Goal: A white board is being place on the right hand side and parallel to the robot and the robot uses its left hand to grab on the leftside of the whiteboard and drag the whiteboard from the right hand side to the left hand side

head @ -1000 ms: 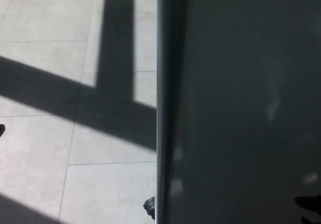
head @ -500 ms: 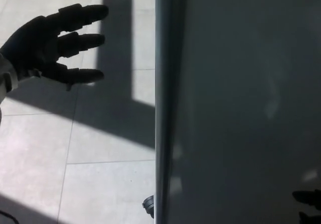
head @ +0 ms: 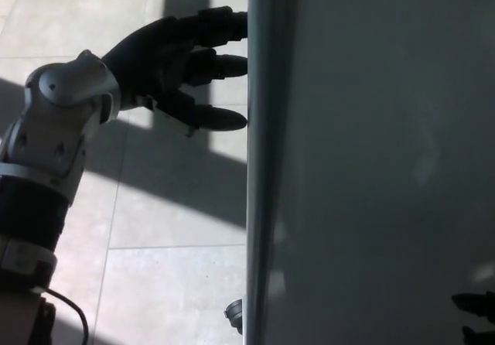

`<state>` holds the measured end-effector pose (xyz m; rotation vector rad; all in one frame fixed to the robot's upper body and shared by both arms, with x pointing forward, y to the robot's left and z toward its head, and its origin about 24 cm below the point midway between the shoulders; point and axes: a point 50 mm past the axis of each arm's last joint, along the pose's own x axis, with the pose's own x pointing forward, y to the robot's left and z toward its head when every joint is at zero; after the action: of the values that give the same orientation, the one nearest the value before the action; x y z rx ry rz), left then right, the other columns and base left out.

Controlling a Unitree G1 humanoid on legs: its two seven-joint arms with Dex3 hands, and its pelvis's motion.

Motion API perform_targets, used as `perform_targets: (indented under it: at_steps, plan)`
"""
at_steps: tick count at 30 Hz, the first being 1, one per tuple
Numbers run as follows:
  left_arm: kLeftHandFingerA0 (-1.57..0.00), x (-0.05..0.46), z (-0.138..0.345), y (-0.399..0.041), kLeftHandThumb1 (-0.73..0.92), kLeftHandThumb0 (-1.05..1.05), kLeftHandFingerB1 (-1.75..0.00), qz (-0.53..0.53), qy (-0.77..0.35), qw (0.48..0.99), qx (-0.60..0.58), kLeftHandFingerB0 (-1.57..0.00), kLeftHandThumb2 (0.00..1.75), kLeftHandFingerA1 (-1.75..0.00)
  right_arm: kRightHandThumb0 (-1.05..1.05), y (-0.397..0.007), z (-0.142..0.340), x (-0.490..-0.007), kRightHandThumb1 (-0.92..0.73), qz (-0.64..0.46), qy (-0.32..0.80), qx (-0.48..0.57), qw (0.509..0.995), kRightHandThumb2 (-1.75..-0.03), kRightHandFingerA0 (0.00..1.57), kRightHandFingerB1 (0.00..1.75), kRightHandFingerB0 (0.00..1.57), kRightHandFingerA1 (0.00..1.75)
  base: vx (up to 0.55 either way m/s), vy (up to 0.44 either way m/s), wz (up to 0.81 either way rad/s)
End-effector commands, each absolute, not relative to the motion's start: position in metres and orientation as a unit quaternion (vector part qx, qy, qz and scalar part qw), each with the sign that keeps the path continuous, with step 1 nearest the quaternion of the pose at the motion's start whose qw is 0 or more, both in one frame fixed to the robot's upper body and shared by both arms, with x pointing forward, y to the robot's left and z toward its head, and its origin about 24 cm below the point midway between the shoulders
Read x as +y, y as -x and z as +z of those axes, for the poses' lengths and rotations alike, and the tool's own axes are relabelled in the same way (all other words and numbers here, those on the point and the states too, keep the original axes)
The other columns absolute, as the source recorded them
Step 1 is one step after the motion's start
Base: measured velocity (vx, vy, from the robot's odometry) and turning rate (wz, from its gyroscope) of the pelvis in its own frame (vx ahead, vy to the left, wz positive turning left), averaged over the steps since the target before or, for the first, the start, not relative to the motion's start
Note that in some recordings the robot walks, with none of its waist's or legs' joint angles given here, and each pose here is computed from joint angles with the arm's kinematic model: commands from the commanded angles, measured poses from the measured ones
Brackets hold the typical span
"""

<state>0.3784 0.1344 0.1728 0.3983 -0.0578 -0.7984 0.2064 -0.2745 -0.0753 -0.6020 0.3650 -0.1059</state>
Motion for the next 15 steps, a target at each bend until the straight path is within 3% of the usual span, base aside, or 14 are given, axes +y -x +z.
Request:
perform_targets:
  at_steps: [1,3,10,12,13,15]
  plan:
    - [-0.05,0.114,0.173,-0.379,0.37,-0.21,-0.18,-0.399,-0.188,0.897,-0.021,-0.01,0.63,-0.36,-0.23,-0.207,-0.072,-0.279,-0.74,-0.061,0.297,0.170,0.937,-0.62,0.76,0.40,0.63,0.57,0.00,0.000,0.00]
    - [-0.01,0.110,0.172,-0.377,0.28,-0.36,-0.22,-0.410,-0.184,0.893,-0.021,0.00,0.67,-0.36,-0.24,-0.208,-0.071,-0.279,-0.73,-0.059,0.299,0.169,0.937,-0.62,0.80,0.40,0.61,0.56,0.00,0.000,0.00]
    - [-0.01,0.098,0.171,-0.374,0.27,-0.32,-0.24,-0.429,-0.189,0.883,-0.002,0.00,0.67,-0.36,-0.21,-0.212,-0.069,-0.280,-0.74,-0.060,0.293,0.168,0.939,-0.62,0.79,0.40,0.63,0.55,0.00,0.000,0.00]
    - [-0.05,0.096,0.170,-0.372,0.29,-0.30,-0.25,-0.428,-0.189,0.884,0.000,0.00,0.64,-0.38,-0.19,-0.212,-0.069,-0.278,-0.74,-0.056,0.298,0.162,0.939,-0.62,0.81,0.40,0.64,0.59,0.00,0.000,0.00]
    - [-0.09,0.095,0.169,-0.372,0.40,-0.27,-0.24,-0.429,-0.185,0.884,0.002,-0.03,0.53,-0.32,-0.19,-0.212,-0.069,-0.277,-0.74,-0.056,0.300,0.162,0.939,-0.62,0.80,0.40,0.65,0.58,0.00,0.000,0.00]
    - [-0.09,0.093,0.167,-0.371,0.40,-0.27,-0.23,-0.437,-0.175,0.882,0.001,-0.02,0.53,-0.32,-0.18,-0.212,-0.069,-0.278,-0.74,-0.054,0.302,0.160,0.938,-0.62,0.79,0.40,0.64,0.56,0.00,0.000,0.00]
